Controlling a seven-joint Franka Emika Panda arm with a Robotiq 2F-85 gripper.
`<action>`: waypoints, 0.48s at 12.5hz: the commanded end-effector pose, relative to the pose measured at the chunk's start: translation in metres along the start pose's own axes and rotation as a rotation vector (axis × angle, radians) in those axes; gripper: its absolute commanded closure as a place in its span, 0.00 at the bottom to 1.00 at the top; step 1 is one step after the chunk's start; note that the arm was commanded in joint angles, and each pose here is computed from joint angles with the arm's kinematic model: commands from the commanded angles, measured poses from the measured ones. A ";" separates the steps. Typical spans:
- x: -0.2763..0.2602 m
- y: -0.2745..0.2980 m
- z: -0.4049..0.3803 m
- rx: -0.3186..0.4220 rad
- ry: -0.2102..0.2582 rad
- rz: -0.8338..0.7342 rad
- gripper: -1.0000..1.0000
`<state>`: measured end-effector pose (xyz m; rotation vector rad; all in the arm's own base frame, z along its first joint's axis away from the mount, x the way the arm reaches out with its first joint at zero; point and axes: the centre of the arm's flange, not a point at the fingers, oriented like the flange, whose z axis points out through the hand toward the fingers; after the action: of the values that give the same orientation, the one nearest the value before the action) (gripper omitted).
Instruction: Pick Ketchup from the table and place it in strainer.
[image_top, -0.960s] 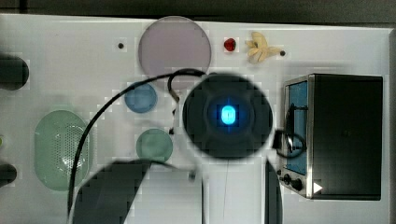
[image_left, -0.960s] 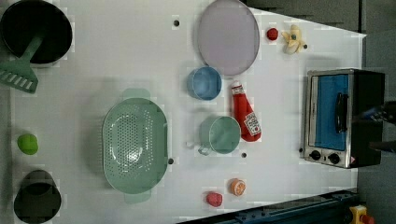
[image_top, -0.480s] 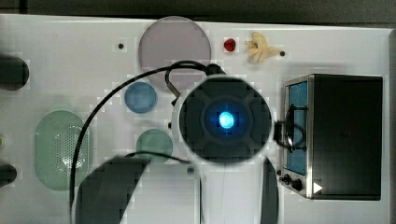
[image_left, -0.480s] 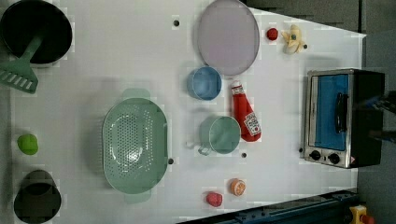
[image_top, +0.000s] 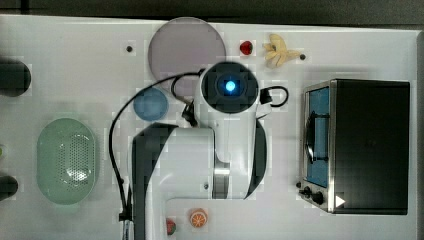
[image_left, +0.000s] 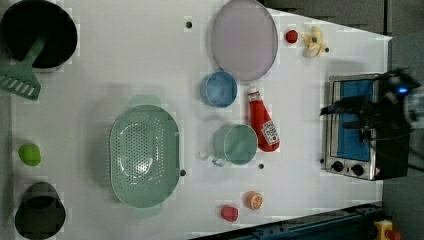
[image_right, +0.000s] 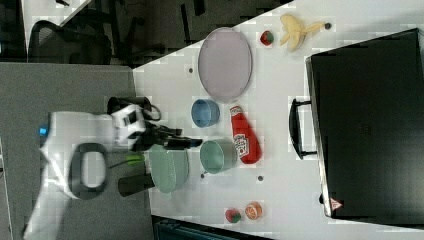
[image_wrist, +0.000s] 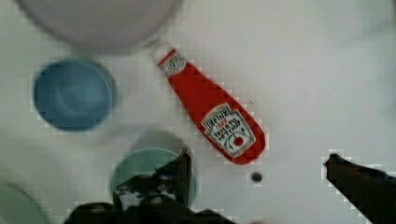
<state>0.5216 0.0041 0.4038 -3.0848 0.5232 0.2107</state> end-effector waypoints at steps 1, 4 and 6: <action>-0.010 -0.012 -0.005 -0.001 0.092 -0.445 0.00; -0.018 -0.007 0.042 -0.006 0.100 -0.537 0.00; -0.025 -0.003 0.072 -0.005 0.104 -0.535 0.00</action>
<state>0.4929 0.0256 0.3368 -3.1141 -0.1891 0.0921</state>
